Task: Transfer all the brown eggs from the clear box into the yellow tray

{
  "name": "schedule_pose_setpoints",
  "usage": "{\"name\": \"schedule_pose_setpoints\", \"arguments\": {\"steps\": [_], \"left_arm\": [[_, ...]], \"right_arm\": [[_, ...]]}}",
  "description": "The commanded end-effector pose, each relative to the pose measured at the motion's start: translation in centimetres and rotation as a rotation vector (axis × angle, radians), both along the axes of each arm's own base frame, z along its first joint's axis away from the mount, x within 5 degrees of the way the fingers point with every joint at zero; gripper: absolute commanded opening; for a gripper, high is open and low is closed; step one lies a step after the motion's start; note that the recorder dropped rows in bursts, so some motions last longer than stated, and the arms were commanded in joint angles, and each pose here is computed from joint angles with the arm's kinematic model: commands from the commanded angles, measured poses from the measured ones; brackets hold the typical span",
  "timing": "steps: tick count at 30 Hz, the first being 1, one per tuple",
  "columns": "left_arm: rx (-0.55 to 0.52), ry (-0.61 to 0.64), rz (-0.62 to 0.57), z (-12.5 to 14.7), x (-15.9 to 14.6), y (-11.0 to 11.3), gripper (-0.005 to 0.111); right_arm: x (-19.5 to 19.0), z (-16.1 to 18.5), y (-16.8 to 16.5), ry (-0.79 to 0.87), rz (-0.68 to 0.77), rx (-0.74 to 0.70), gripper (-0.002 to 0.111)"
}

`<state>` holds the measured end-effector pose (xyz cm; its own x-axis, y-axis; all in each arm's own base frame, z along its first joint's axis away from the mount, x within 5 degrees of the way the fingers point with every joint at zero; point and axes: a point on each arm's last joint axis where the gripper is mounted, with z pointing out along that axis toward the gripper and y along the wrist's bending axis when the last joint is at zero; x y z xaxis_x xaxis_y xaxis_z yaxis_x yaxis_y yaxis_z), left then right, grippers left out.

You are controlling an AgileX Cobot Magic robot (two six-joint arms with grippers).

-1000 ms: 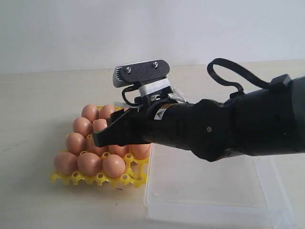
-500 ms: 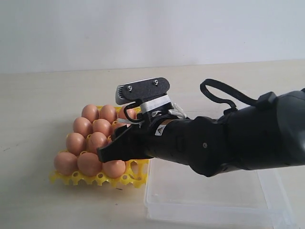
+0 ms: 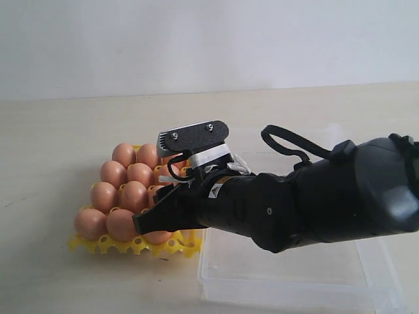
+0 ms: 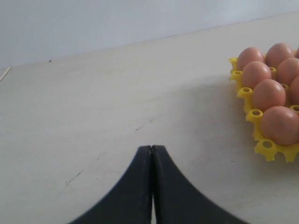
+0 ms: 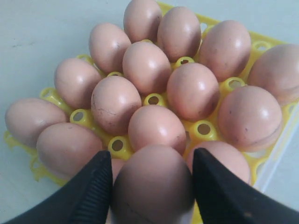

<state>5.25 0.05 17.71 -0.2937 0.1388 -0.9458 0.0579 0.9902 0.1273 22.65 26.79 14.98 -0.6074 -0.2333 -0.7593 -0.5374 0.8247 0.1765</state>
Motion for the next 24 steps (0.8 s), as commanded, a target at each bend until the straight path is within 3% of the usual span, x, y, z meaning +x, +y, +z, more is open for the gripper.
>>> {"name": "schedule_pose_setpoints", "arguments": {"steps": [1, 24], "left_arm": [[-0.005, -0.012, 0.001, 0.21, 0.02, -0.01, 0.000], [-0.005, -0.012, 0.001, 0.21, 0.02, -0.01, 0.000]], "right_arm": [[0.05, 0.10, -0.05, -0.026, -0.003, 0.001, 0.000], [0.15, -0.17, -0.38, 0.005, 0.005, -0.022, 0.000]]}}
